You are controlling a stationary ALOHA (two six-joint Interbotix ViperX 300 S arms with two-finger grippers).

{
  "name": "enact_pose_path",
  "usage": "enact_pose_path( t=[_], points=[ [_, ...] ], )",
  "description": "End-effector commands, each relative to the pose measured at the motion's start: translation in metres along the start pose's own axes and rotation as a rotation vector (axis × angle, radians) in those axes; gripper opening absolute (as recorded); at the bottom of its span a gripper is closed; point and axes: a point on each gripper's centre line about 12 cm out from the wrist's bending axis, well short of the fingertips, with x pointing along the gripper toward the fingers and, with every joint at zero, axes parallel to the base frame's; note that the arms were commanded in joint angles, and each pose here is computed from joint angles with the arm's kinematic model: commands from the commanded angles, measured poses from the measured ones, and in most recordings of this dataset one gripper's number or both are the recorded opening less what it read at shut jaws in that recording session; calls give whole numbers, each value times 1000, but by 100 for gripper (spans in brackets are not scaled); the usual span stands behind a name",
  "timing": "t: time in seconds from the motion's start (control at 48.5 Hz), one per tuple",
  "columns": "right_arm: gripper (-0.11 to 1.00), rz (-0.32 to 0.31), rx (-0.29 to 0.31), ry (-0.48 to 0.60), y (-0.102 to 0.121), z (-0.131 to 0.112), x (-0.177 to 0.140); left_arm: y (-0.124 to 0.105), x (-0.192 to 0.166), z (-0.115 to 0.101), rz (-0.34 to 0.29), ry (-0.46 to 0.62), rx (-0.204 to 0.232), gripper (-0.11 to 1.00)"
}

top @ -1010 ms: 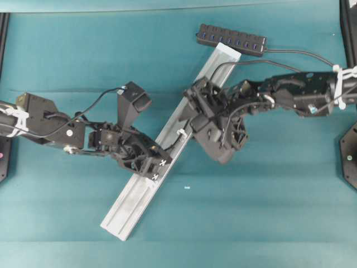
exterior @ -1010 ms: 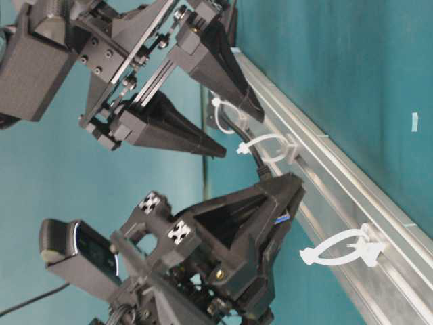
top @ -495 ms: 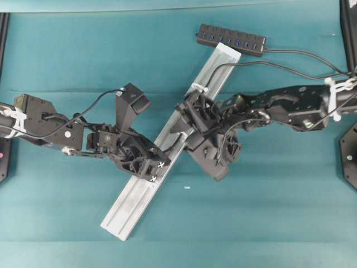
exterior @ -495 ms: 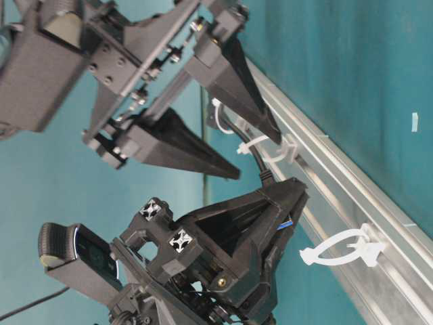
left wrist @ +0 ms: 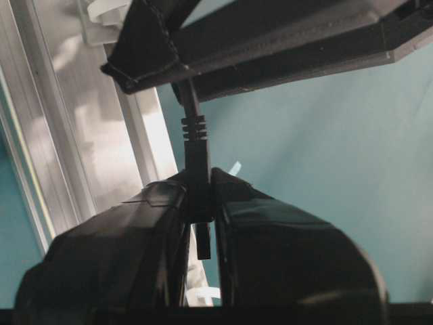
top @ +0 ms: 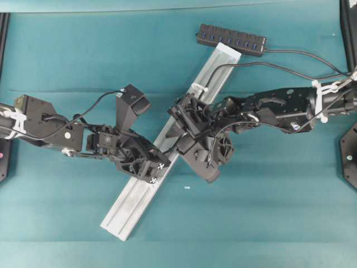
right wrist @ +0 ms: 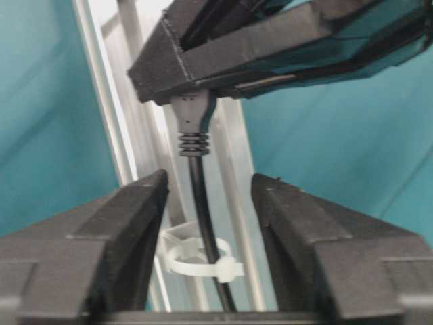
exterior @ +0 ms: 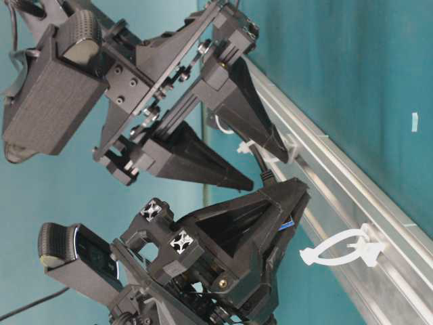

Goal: Pass the USB cable through three rings with both arms.

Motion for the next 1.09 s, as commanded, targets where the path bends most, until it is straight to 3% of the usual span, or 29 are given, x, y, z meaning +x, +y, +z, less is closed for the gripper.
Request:
enact_pose_path(
  t=[0.0, 0.186, 0.247, 0.598, 0.783, 0.928, 0.989, 1.072],
  points=[
    [54, 3, -21, 1, -1, 2, 1, -11, -5, 5, -33, -18, 10, 11],
    [15, 33, -42, 7, 1, 3, 1, -10, -5, 5, -31, -17, 10, 11],
    [7, 46, -41, 6, 1, 4, 2, -11, -5, 6, -35, -20, 10, 11],
    [7, 73, -52, -1, -5, 10, 5, -17, -14, 14, -56, -45, 9, 11],
    [7, 87, -111, 21, -3, 7, 8, -13, -19, 10, -49, -39, 8, 9],
    [7, 89, -120, 25, -3, 7, 8, -13, -22, 11, -56, -46, 9, 10],
    [7, 88, -119, 24, -3, 7, 8, -14, -24, 13, -57, -49, 11, 19],
    [7, 86, -119, 24, -3, 7, 8, -14, -25, 13, -58, -50, 11, 41]
  ],
)
